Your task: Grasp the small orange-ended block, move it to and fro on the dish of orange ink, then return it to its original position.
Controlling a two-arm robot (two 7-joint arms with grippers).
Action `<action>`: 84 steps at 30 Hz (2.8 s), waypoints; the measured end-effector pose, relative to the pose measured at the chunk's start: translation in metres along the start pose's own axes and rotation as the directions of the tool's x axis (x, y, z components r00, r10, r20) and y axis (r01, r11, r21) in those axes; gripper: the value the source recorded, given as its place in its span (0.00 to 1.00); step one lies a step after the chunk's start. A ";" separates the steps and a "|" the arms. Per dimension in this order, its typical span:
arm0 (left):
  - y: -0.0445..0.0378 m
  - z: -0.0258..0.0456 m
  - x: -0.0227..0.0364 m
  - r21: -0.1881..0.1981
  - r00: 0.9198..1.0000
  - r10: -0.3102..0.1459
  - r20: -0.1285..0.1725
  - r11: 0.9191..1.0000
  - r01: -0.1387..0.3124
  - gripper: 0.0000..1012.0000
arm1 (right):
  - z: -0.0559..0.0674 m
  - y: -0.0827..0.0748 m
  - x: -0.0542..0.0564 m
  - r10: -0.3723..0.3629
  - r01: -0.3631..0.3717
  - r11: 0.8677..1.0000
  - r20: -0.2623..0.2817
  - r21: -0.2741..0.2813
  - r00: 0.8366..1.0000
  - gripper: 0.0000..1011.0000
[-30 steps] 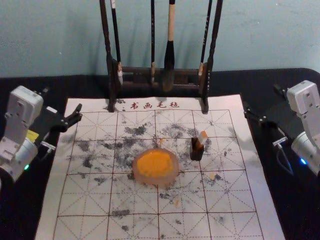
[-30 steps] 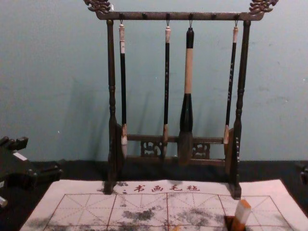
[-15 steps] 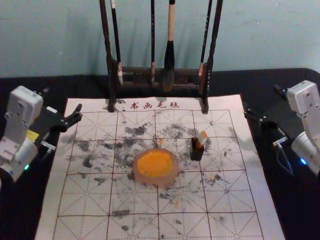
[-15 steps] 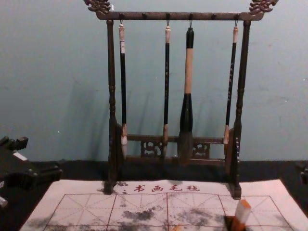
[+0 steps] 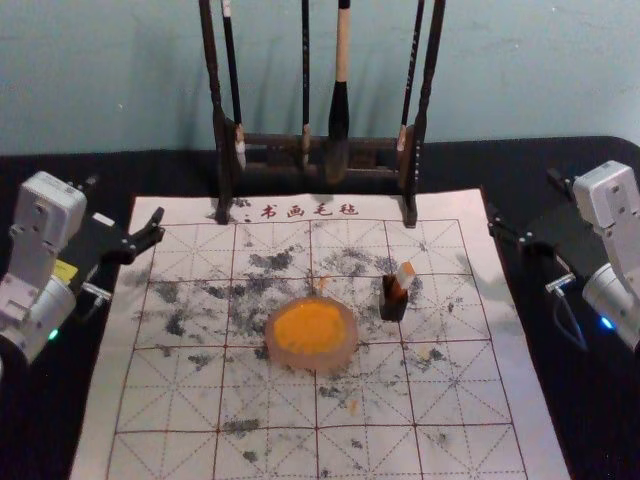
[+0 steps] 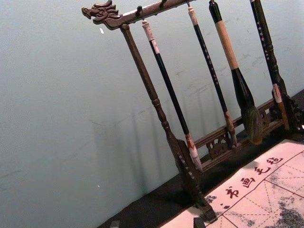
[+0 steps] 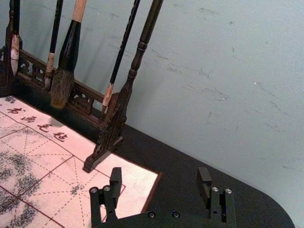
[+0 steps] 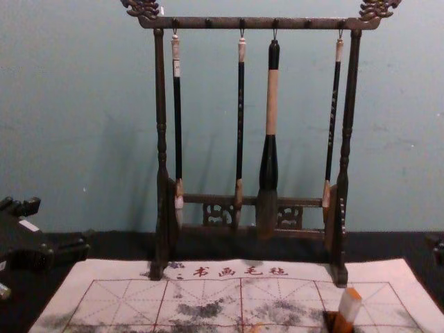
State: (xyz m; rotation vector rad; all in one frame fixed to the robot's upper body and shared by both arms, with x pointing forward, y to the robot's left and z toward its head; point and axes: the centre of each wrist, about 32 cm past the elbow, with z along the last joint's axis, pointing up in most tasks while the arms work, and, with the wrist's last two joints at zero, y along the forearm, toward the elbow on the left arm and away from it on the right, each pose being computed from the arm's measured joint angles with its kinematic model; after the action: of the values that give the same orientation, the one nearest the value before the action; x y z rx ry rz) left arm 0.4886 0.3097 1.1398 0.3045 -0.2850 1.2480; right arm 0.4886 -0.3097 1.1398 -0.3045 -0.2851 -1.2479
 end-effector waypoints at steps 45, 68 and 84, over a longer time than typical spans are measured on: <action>0.0000 0.0000 0.0000 0.000 1.000 0.000 0.000 1.000 0.000 0.99 | 0.056 -0.035 -0.032 0.354 -0.411 0.903 -0.320 -0.129 0.879 0.99; 0.0000 0.0000 0.0000 0.000 1.000 0.000 0.000 1.000 0.000 0.99 | 0.073 0.001 -0.046 0.327 -0.425 0.877 -0.370 -0.225 0.870 0.99; 0.0000 0.0000 0.0000 0.000 1.000 0.000 0.000 1.000 0.000 0.99 | 0.073 0.001 -0.046 0.330 -0.427 0.876 -0.368 -0.224 0.869 0.99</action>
State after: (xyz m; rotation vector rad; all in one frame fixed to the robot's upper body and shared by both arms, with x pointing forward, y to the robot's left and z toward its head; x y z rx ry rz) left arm 0.4886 0.3097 1.1398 0.3044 -0.2850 1.2479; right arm 0.4732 -0.2416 1.1901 -0.3910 0.2437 -0.9195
